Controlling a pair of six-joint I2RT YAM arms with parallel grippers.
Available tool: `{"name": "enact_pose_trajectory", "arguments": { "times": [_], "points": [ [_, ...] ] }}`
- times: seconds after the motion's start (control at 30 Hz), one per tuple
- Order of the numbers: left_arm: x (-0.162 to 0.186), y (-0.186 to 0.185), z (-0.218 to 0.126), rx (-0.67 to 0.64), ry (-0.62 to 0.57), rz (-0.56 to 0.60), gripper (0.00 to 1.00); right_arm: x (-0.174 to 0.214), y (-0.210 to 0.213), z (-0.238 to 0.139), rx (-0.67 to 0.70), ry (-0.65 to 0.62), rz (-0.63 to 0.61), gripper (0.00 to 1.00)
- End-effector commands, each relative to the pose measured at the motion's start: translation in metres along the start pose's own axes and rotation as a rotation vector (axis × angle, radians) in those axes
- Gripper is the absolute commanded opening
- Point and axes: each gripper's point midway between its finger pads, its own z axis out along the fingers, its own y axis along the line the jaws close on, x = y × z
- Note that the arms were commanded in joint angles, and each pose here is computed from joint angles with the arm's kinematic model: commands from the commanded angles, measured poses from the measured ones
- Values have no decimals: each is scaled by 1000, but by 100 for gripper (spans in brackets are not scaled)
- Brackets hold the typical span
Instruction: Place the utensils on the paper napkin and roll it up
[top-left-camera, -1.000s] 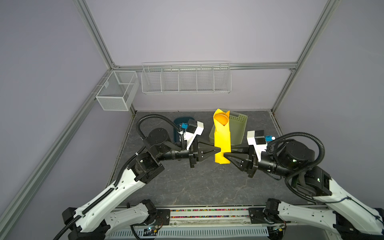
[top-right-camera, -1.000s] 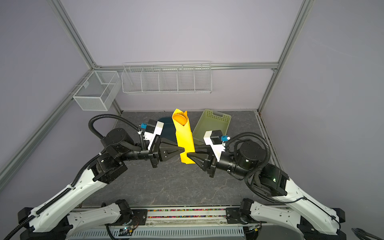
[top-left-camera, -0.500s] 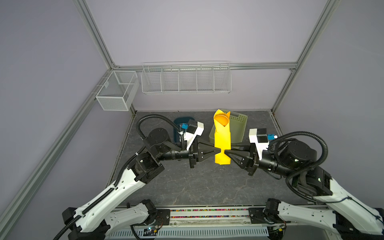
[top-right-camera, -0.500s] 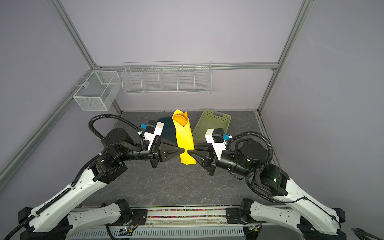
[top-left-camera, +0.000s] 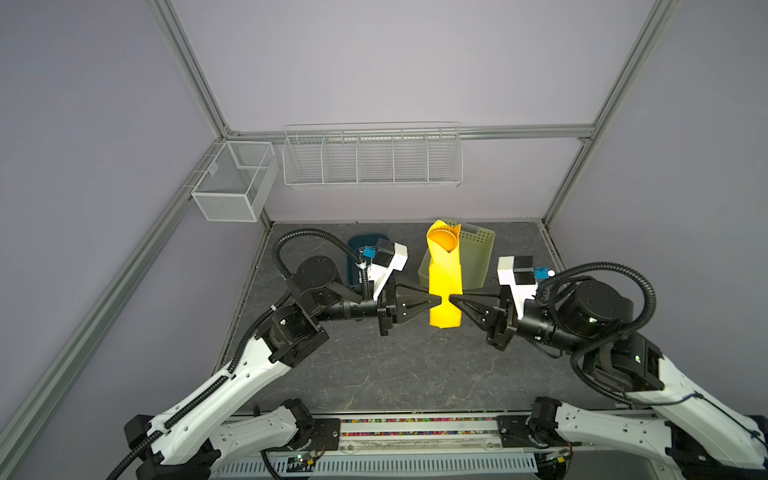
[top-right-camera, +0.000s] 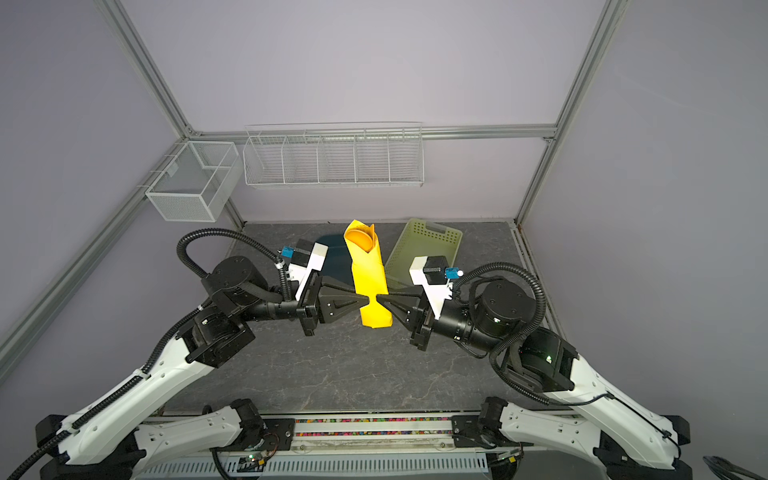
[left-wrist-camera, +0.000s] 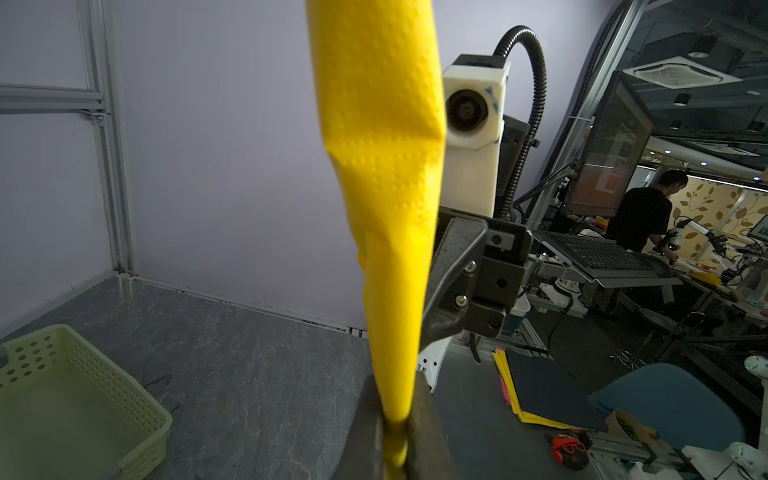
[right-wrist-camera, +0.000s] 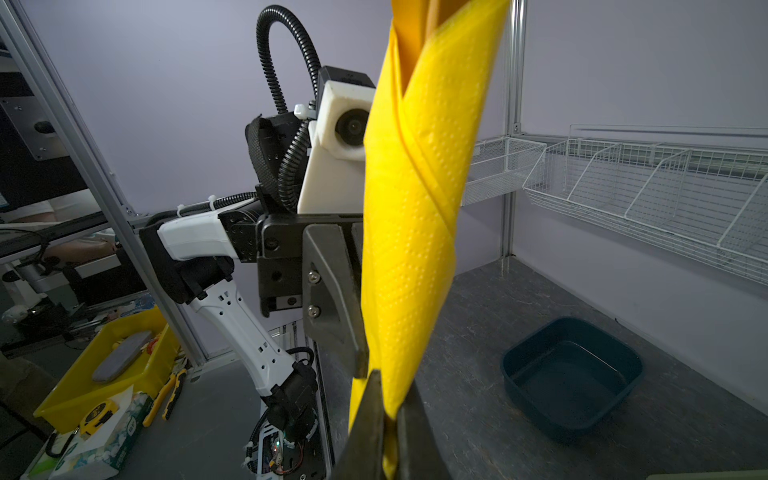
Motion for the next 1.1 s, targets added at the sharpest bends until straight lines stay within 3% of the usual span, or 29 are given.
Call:
{"name": "enact_pose_trajectory", "arguments": {
  "times": [0.0, 0.1, 0.23, 0.63, 1.07],
  "points": [
    [-9, -1, -4, -18, -21, 34, 9, -17, 2, -3, -1, -56, -28, 7],
    [-10, 3, -7, -58, -28, 41, 21, -18, 1, -5, 8, -60, -33, 7],
    [-11, 10, -14, -135, -35, 54, 28, -18, -5, -6, 43, -68, -46, 7],
    [0, 53, -73, -575, 2, 54, 30, 2, -58, 14, 222, 29, -67, 6],
    [25, 128, -132, -910, 187, 58, 32, 50, -181, 36, 392, 94, 190, 6]
  ]
}}
